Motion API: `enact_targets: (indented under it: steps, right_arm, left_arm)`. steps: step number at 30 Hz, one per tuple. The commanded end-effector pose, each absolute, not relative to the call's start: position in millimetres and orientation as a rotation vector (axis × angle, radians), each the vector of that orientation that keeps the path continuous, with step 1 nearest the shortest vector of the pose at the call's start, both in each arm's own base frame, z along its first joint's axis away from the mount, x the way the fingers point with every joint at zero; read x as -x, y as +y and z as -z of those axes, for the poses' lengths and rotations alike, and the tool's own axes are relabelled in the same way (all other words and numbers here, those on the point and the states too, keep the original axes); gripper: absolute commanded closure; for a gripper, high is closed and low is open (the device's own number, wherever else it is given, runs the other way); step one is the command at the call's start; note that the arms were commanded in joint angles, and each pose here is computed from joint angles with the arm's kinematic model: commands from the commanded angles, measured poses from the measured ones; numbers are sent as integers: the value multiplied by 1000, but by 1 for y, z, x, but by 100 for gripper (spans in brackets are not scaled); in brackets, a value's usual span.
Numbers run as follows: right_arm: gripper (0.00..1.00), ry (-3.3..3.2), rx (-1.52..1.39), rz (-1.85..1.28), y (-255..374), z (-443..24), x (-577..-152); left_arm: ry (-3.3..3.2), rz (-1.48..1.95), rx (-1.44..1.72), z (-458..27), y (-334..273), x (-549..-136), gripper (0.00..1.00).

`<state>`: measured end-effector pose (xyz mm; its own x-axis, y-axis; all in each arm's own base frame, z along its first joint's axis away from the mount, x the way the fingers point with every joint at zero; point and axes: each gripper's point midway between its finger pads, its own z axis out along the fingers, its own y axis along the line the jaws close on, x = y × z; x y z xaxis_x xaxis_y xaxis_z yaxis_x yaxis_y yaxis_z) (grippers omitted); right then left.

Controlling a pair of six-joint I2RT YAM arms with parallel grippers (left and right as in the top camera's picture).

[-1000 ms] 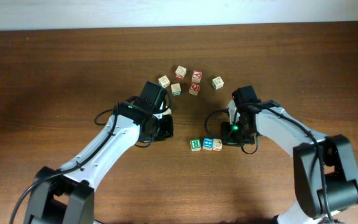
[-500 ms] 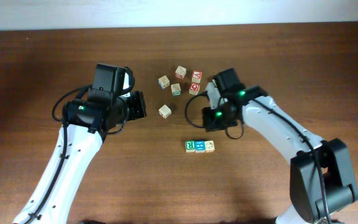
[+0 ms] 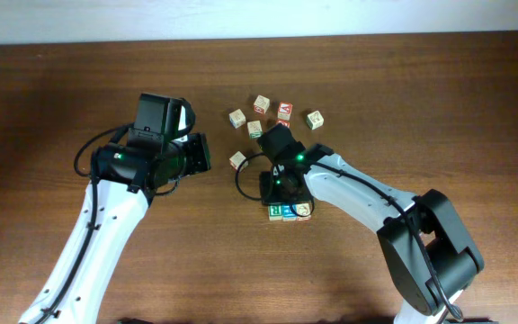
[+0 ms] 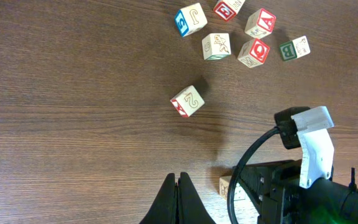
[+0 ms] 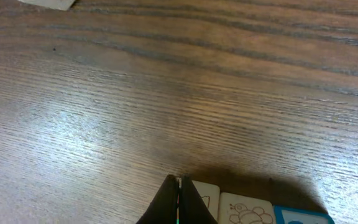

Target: Rotate 3 blocks

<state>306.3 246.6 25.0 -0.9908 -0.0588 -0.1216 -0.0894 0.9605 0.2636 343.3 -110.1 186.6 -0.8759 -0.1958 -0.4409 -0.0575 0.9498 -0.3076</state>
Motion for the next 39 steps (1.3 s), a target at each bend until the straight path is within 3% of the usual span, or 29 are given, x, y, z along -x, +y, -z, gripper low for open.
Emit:
enact_targets:
  steps: [1, 10, 11, 13, 15, 16, 18, 23, 30, 34, 39]
  right_arm:
    - [96, 3024, 108, -419, 251, -23, -302]
    - [96, 3033, 93, -452, 251, -25, -302]
    - [88, 3007, 108, -482, 252, -35, -312]
    - [82, 2894, 142, -555, 248, -83, -345]
    - [82, 2837, 171, -665, 224, -140, -354]
    - [86, 2899, 187, -688, 182, -146, -342]
    - [95, 3051, 159, -660, 139, -111, -313]
    - [96, 3087, 70, -783, 126, -44, -283]
    - [96, 3043, 84, -785, 127, -33, -288]
    - [96, 3042, 90, -774, 126, -31, -289]
    - [96, 3079, 79, -824, 129, -13, -274]
  left_arm:
    - [2606, 378, 165, -192, -107, -345, 100]
    - [2609, 376, 166, -192, -107, -344, 100]
    - [2610, 376, 166, -192, -107, -344, 100]
    - [2636, 368, 169, -185, -106, -339, 100]
    - [2701, 376, 199, -163, -110, -329, 100]
    - [2773, 384, 208, -135, -126, -315, 100]
    - [2859, 430, 156, -104, -163, -297, 100]
    - [3000, 541, 8, -59, -217, -274, 100]
    - [3102, 533, 99, -8, -240, -267, 100]
    - [3020, 653, -94, -16, -257, -278, 100]
    - [3039, 666, -111, -16, -257, -273, 100]
